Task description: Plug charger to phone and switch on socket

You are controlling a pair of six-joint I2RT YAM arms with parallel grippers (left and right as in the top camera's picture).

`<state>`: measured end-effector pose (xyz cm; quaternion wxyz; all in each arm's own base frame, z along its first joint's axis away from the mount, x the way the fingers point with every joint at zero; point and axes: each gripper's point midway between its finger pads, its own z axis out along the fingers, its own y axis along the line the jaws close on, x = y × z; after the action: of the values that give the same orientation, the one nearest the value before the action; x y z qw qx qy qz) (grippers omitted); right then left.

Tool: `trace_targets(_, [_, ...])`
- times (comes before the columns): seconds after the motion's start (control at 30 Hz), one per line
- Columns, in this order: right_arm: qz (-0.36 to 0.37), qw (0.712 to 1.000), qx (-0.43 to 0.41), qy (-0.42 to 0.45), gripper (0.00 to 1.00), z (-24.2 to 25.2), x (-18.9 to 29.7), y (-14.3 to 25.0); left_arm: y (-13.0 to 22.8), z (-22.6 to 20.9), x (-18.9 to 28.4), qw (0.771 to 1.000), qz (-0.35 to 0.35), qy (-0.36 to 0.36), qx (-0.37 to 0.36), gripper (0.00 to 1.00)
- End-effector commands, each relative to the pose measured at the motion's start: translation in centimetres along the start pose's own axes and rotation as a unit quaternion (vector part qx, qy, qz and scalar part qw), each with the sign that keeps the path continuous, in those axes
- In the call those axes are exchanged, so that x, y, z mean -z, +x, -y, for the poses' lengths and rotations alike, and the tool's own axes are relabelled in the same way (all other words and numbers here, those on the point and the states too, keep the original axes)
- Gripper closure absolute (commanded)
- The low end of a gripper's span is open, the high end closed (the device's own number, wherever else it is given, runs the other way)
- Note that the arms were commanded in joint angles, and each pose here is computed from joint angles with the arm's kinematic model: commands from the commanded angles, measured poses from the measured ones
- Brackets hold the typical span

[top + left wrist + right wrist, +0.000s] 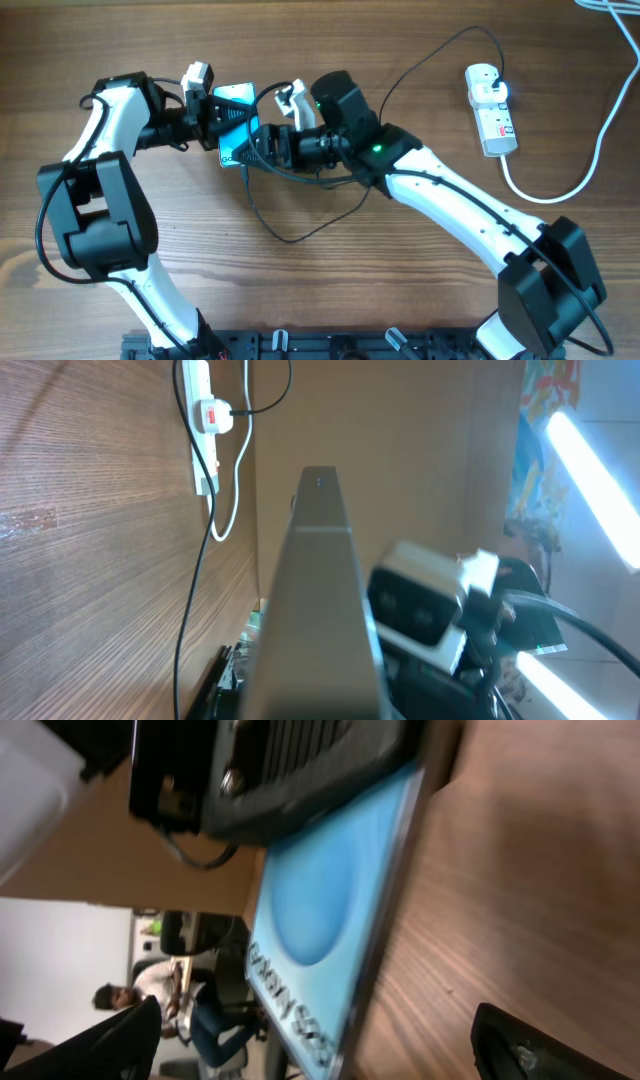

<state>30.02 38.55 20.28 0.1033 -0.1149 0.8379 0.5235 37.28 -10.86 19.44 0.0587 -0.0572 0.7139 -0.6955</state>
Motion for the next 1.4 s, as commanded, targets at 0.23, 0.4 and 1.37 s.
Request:
trace_targets(0.23, [-0.02,0.997,0.053,-0.052,0.37,-1.0,1.7,-0.7,0.9,1.0,-1.8,1.0,-0.021,0.013,-0.012,0.96])
trace_targets(0.4, [-0.025,0.997,0.051,-0.056,0.67,-1.2,1.6,-0.4,1.5,1.0,-2.8,0.999,-0.035,0.014,-0.013,0.96])
trace_targets(1.37, [-0.068,0.987,0.085,-0.119,0.84,-3.0,0.8,1.2,3.7,1.3,-5.7,0.997,-0.081,0.013,0.003,0.96])
